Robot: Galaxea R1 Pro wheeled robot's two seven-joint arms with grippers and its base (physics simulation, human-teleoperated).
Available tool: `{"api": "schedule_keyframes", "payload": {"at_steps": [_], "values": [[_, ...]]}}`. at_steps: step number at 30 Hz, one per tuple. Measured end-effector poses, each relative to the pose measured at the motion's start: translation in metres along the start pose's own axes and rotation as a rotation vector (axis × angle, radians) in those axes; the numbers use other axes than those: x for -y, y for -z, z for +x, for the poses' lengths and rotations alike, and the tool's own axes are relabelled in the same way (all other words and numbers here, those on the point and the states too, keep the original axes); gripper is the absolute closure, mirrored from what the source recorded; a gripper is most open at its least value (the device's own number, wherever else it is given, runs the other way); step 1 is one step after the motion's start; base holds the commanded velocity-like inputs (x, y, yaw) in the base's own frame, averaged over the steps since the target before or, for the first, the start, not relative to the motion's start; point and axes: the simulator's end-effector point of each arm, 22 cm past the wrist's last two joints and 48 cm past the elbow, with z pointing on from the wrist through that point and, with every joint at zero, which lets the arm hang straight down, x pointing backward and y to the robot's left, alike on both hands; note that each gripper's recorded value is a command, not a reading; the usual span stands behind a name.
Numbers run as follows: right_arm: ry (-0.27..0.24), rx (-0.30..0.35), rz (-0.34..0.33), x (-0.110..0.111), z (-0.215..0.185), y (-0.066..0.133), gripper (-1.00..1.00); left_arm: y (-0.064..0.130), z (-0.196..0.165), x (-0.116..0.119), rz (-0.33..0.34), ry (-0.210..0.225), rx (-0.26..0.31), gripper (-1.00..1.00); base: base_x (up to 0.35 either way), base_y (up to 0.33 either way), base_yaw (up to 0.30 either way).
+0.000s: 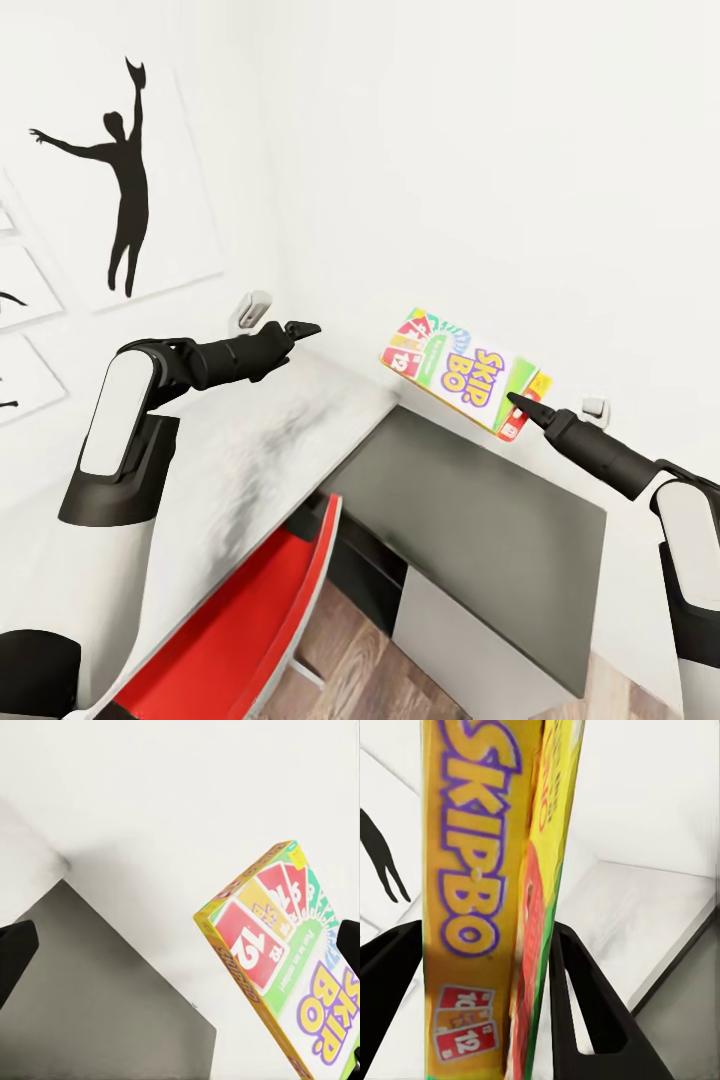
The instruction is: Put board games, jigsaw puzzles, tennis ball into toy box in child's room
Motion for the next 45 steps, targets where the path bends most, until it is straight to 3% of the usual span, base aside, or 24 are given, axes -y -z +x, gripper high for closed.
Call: {"api": "schedule_keyframes", "payload": {"at_steps": [19, 45], "values": [[0.021, 0.015, -0.016, -0.015, -0.009, 0.005, 1.00, 0.017, -0.015, 0.010, 0.017, 0.009, 0.038, -1.00, -0.301, 0.000, -0.096], [0.046, 0.040, -0.049, -0.039, -0.023, 0.013, 1.00, 0.034, -0.023, 0.031, 0.038, -0.010, 0.063, -1.00, -0.028, 0.000, -0.086]]}}
